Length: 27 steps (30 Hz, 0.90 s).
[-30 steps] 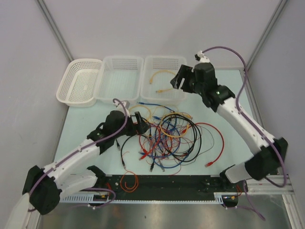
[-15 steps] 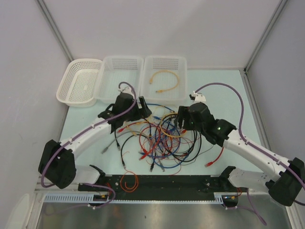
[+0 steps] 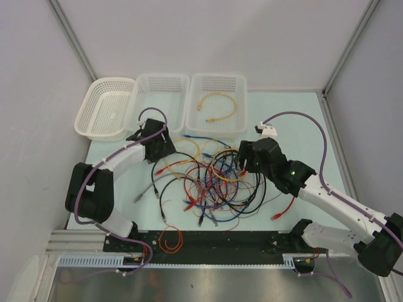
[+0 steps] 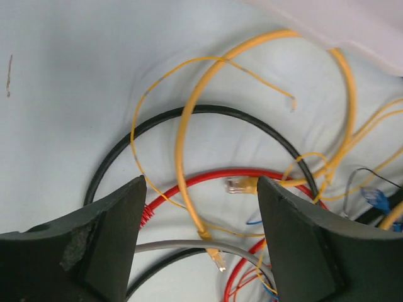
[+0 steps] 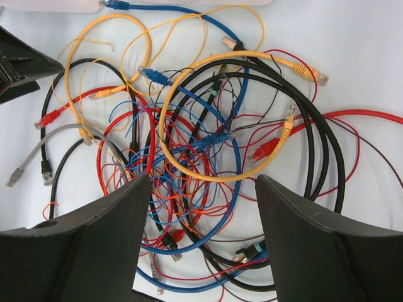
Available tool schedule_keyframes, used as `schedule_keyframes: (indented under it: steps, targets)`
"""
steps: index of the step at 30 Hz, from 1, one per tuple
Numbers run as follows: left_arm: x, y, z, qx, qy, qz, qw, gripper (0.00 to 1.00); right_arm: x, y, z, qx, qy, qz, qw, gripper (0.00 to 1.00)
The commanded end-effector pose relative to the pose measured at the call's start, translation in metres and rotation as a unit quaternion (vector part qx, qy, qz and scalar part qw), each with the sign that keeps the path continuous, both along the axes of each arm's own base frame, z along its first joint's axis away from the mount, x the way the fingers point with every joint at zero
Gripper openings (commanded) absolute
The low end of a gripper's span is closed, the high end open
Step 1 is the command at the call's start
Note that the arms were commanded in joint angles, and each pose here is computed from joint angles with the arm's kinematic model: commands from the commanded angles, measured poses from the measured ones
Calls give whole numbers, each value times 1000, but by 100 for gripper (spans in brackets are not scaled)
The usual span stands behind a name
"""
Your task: Untangle the cables
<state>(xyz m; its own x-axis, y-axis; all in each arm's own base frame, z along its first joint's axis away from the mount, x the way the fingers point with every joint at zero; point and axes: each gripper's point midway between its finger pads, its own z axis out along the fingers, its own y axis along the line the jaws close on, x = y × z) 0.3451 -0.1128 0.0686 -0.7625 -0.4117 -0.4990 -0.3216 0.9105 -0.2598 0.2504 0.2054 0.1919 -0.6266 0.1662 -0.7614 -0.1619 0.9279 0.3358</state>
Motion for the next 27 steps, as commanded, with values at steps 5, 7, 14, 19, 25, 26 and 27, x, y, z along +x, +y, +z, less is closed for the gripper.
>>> schedule_keyframes:
  steps: [5,7,14,19,25,26,27]
  targets:
    - [-12,10,-39,22,66,16,997,72,7,-9,-2,2,-12,-18,1000,73]
    - [-13,8,-44,17,68,16,997,70,7,-10,-5,5,-10,-20,1000,72]
    - [-13,9,-50,18,69,13,997,48,8,-13,-9,8,-2,-23,1000,72]
    - [-7,7,-44,19,58,3,998,22,8,-15,-13,10,5,-27,1000,71]
    - [-5,10,-26,24,38,-1,999,0,7,-16,-10,17,3,-28,999,71]
    - [-4,11,-15,22,25,-1,999,0,7,-16,-9,19,1,-30,999,71]
    - [-3,12,-7,24,14,-2,1000,0,6,-16,-8,21,0,-29,999,70]
